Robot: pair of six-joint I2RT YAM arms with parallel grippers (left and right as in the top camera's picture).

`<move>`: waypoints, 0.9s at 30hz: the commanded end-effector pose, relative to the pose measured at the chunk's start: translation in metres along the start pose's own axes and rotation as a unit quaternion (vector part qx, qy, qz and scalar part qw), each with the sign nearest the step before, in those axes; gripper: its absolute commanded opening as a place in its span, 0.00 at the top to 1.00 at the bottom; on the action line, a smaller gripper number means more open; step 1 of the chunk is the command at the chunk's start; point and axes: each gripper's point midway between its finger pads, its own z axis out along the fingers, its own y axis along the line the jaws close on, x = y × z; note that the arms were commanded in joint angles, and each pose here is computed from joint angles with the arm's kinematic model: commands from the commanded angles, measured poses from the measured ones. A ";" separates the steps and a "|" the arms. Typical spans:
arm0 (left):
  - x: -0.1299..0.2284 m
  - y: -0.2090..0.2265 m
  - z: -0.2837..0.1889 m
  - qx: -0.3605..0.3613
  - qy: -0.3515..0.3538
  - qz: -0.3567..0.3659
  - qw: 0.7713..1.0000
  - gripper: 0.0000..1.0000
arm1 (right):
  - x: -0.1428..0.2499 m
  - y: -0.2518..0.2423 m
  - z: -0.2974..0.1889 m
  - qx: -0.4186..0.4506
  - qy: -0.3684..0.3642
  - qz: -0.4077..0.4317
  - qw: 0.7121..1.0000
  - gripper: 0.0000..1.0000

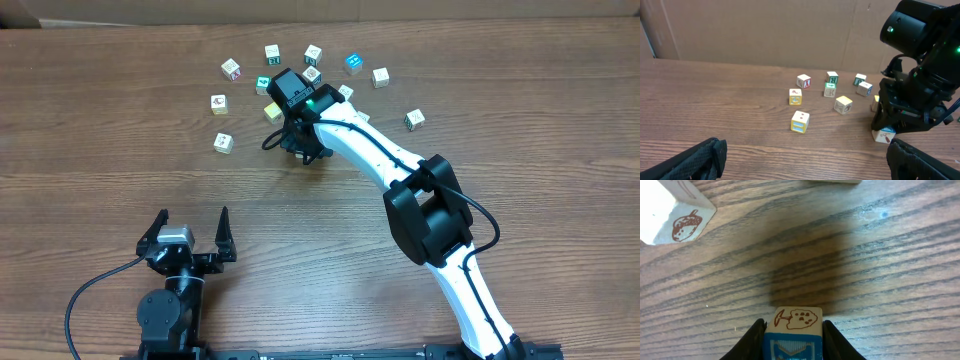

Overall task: Form a tower
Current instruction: 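Lower the right gripper onto the blue-faced block and close it, then carry the blue block right and lower it onto the table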

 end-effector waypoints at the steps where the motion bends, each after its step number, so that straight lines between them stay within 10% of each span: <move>1: -0.001 -0.001 0.000 0.003 -0.004 0.014 1.000 0.00 | -0.001 -0.005 0.003 0.007 -0.001 -0.038 0.999 0.72; 27: -0.001 -0.001 0.000 0.003 -0.004 0.014 1.000 0.00 | 0.027 -0.018 -0.045 0.023 0.062 -0.050 0.997 0.76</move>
